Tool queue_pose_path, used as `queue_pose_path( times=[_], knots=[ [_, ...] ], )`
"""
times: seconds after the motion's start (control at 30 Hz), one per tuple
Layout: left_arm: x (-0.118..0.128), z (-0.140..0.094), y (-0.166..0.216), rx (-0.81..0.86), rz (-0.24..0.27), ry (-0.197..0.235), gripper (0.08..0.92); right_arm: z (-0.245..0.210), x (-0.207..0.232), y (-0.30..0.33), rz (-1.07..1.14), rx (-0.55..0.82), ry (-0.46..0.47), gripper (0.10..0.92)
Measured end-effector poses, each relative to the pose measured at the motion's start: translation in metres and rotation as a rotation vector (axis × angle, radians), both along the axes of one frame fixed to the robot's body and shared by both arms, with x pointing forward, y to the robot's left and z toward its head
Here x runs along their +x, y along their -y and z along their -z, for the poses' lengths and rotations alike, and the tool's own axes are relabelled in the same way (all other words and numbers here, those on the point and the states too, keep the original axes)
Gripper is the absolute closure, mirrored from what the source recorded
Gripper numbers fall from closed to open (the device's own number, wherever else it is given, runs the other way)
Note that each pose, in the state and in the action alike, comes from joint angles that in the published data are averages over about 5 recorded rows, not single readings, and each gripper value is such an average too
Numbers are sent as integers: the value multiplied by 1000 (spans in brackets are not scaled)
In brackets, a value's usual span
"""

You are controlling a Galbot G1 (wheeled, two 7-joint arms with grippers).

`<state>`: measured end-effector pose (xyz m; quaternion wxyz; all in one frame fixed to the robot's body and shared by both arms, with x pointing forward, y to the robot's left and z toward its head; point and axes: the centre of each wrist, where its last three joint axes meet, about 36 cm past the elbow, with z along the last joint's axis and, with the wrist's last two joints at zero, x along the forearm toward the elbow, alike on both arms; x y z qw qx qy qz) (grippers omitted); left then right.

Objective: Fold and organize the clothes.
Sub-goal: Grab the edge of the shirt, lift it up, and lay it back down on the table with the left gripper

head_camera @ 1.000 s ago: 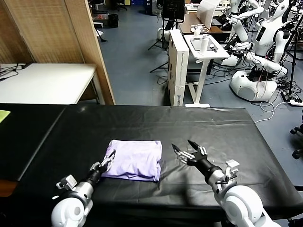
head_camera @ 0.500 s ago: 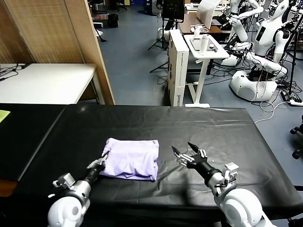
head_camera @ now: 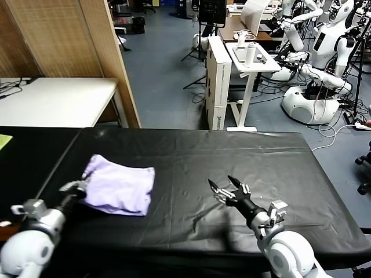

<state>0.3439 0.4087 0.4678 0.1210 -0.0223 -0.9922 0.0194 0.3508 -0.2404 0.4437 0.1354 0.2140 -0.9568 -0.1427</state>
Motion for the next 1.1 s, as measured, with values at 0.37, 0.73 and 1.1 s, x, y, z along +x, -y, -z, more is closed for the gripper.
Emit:
queue_pose_path(
  times=[0.37,0.73,1.1],
  knots=[
    [-6,-68,-6,298,-3,73,822,7,0,-2,6,26,-24,115],
    [-11,-9,114,89,105,14,822,7,-12,3,25,9,-29,115],
    [-12,56,218,-143,176,-100,759,6,-8,-9,-4,38,-75,115]
  ],
)
